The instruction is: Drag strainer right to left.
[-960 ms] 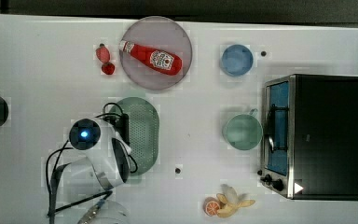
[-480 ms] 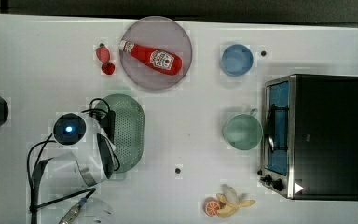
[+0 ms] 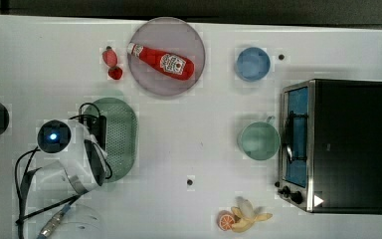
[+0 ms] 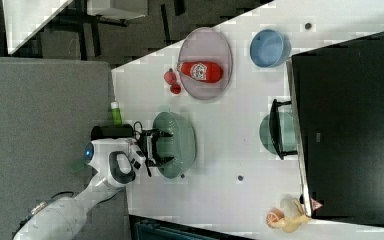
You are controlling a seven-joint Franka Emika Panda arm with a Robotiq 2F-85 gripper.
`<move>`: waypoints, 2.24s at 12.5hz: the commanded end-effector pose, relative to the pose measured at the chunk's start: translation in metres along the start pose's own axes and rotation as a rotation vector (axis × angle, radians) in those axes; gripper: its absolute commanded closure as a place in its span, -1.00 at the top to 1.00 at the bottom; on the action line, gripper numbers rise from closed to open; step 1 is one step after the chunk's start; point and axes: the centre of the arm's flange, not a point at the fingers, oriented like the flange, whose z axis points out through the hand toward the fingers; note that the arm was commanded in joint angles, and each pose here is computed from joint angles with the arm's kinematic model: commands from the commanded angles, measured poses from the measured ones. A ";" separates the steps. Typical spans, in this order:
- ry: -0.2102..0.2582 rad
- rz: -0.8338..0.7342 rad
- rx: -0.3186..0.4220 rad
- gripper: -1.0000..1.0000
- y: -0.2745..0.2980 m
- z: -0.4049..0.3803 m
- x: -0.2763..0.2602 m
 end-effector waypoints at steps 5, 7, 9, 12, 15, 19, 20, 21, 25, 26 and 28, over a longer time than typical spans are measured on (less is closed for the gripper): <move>-0.057 -0.008 0.022 1.00 0.008 -0.003 -0.079; -0.062 -0.018 0.024 1.00 0.009 -0.001 -0.088; -0.072 -0.024 0.033 1.00 0.009 -0.001 -0.096; -0.081 -0.021 0.036 1.00 0.007 -0.003 -0.101; -0.052 -0.035 0.030 1.00 -0.002 -0.027 -0.088; -0.011 -0.278 0.052 1.00 -0.036 -0.145 -0.038; -0.009 -0.318 0.075 1.00 -0.045 -0.182 -0.017; -0.008 -0.338 0.092 1.00 -0.054 -0.219 0.010; -0.023 -0.393 0.110 1.00 -0.057 -0.350 0.149; -0.020 -0.448 0.109 1.00 -0.049 -0.376 0.186; 0.018 -0.593 0.095 1.00 -0.029 -0.416 0.257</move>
